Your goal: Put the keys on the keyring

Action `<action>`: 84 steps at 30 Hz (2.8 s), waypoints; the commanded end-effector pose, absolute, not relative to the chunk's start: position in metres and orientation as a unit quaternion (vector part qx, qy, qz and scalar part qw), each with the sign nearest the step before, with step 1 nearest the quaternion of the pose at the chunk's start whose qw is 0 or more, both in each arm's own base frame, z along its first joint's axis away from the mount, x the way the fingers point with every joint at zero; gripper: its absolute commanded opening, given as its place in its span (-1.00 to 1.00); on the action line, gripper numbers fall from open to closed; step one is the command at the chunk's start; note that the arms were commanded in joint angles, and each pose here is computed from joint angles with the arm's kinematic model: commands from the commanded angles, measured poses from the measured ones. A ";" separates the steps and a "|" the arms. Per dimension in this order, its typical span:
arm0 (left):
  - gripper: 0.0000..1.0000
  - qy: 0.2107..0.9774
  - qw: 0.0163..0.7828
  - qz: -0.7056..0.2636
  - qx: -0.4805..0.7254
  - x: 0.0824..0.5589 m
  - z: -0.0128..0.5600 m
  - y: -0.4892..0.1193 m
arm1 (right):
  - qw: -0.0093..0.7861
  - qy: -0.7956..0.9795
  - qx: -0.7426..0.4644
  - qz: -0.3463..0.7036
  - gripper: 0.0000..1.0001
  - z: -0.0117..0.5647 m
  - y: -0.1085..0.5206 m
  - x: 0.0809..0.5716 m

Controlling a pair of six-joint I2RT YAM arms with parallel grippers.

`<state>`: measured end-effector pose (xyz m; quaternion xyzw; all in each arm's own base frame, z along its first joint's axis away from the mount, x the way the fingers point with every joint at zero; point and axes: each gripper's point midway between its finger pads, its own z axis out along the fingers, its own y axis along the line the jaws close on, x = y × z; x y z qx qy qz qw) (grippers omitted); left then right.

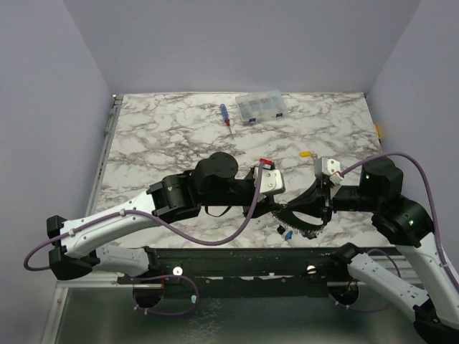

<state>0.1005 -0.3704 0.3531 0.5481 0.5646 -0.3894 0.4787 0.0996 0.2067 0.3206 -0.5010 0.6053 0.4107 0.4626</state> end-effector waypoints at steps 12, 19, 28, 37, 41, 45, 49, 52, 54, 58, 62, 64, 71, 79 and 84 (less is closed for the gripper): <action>-0.13 0.551 0.443 -0.384 0.593 0.092 0.350 -0.377 | 0.464 0.628 -0.480 0.400 -0.99 0.320 0.203 0.106; -0.13 0.551 0.429 -0.389 0.601 0.089 0.344 -0.382 | 0.464 0.629 -0.480 0.399 -0.99 0.319 0.203 0.106; -0.84 0.550 0.431 -0.380 0.606 0.093 0.342 -0.388 | 0.464 0.627 -0.481 0.400 -0.99 0.317 0.203 0.105; -1.00 0.551 0.427 -0.384 0.606 0.091 0.340 -0.387 | 0.463 0.625 -0.483 0.403 -0.99 0.314 0.203 0.103; -1.00 0.552 0.430 -0.389 0.600 0.091 0.342 -0.388 | 0.470 0.624 -0.482 0.398 -0.99 0.316 0.202 0.104; -0.76 0.551 0.446 -0.411 0.574 0.090 0.346 -0.388 | 0.477 0.612 -0.486 0.402 -0.99 0.320 0.202 0.100; 0.00 0.551 0.448 -0.412 0.572 0.089 0.342 -0.386 | 0.467 0.612 -0.489 0.410 -0.99 0.322 0.203 0.097; 0.01 0.547 0.446 -0.416 0.573 0.088 0.345 -0.388 | 0.464 0.612 -0.489 0.413 -0.99 0.322 0.204 0.097; 0.01 0.545 0.448 -0.418 0.573 0.088 0.348 -0.389 | 0.462 0.613 -0.489 0.414 -0.99 0.320 0.205 0.098; -0.06 0.538 0.449 -0.421 0.576 0.086 0.355 -0.390 | 0.461 0.615 -0.487 0.415 -0.99 0.319 0.205 0.098; -0.21 0.542 0.445 -0.414 0.580 0.088 0.350 -0.390 | 0.463 0.616 -0.486 0.413 -0.99 0.320 0.204 0.099; -0.26 0.547 0.440 -0.410 0.582 0.089 0.345 -0.390 | 0.463 0.616 -0.486 0.412 -0.99 0.320 0.204 0.099; -0.31 0.560 0.436 -0.397 0.582 0.093 0.336 -0.389 | 0.466 0.614 -0.487 0.411 -0.99 0.321 0.204 0.099; -0.80 0.561 0.439 -0.391 0.583 0.095 0.334 -0.388 | 0.466 0.616 -0.485 0.409 -0.99 0.320 0.204 0.100; -1.00 0.564 0.441 -0.388 0.581 0.096 0.334 -0.387 | 0.468 0.615 -0.486 0.409 -0.99 0.320 0.204 0.100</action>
